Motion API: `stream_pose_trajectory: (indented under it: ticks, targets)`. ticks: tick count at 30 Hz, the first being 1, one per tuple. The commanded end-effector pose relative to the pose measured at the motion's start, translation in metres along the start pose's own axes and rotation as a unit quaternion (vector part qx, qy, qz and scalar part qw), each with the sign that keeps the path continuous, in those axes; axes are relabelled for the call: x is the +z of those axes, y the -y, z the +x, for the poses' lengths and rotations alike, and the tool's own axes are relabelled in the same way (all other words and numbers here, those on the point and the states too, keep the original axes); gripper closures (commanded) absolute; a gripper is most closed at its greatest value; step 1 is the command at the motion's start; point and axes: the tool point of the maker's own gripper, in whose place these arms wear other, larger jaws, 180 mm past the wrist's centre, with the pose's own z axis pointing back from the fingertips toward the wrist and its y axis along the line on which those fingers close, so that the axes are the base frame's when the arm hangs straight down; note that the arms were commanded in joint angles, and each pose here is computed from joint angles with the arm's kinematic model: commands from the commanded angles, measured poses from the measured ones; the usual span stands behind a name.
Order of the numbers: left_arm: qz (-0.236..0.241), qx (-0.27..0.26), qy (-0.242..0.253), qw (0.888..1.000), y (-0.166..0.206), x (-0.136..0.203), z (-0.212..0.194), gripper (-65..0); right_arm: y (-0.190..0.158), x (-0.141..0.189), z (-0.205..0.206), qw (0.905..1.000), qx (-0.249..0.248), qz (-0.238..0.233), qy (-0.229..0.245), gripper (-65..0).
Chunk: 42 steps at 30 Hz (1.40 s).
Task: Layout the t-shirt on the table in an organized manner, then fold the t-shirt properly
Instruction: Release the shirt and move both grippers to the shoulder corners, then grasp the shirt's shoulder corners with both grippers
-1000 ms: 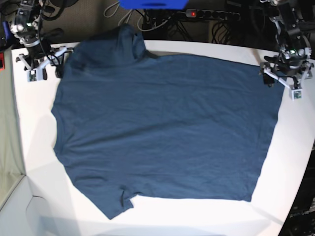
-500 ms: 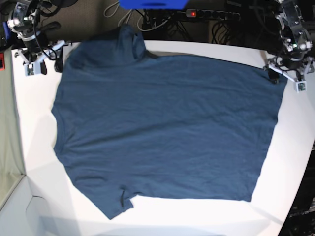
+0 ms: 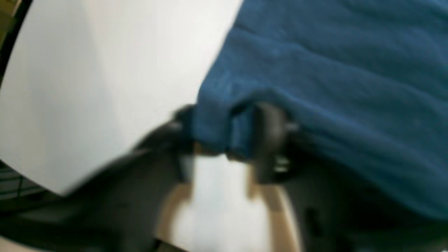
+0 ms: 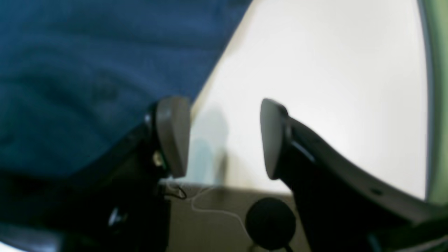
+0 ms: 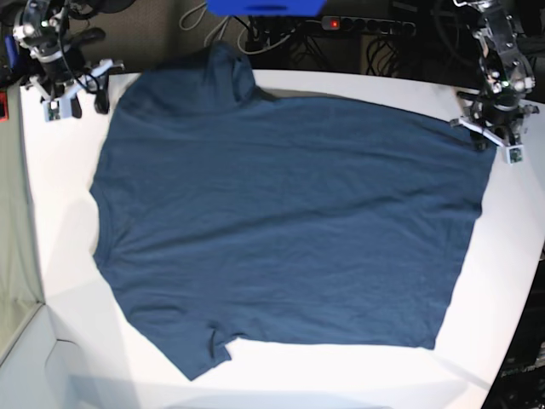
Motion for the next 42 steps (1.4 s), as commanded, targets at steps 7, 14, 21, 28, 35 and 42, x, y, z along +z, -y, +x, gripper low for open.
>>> stream_pose_trajectory:
  ticks: [7,14,21,28,35,42]
  targets:
    - [0.014,-0.016,-0.046,0.999,-0.008,0.002,-0.020,-21.2,-0.036,0.015,0.018,0.9990,0.023,0.038,-0.004,-32.8]
    - [0.008,-0.012,-0.028,1.000,0.002,0.007,-0.010,-5.9,-0.063,0.005,-0.002,0.9936,0.029,0.074,-0.079,-32.8]
    - [0.008,-0.011,-0.024,1.000,0.003,0.007,-0.006,0.0,-0.081,0.006,-0.010,0.9926,0.005,0.085,-0.087,-32.8]
    - [0.008,-0.011,-0.023,1.000,0.003,0.007,-0.006,-0.1,-0.093,0.008,-0.017,0.9904,0.003,0.100,-0.095,-32.8]
    - [0.008,-0.011,-0.023,1.000,0.003,0.007,-0.006,-0.1,-0.099,0.001,-0.044,0.9854,-0.027,0.112,-0.125,-32.8]
    - [0.008,-0.011,-0.023,1.000,0.003,0.007,-0.006,-0.1,-0.103,-0.003,-0.056,0.9830,-0.043,0.119,-0.133,-32.5]
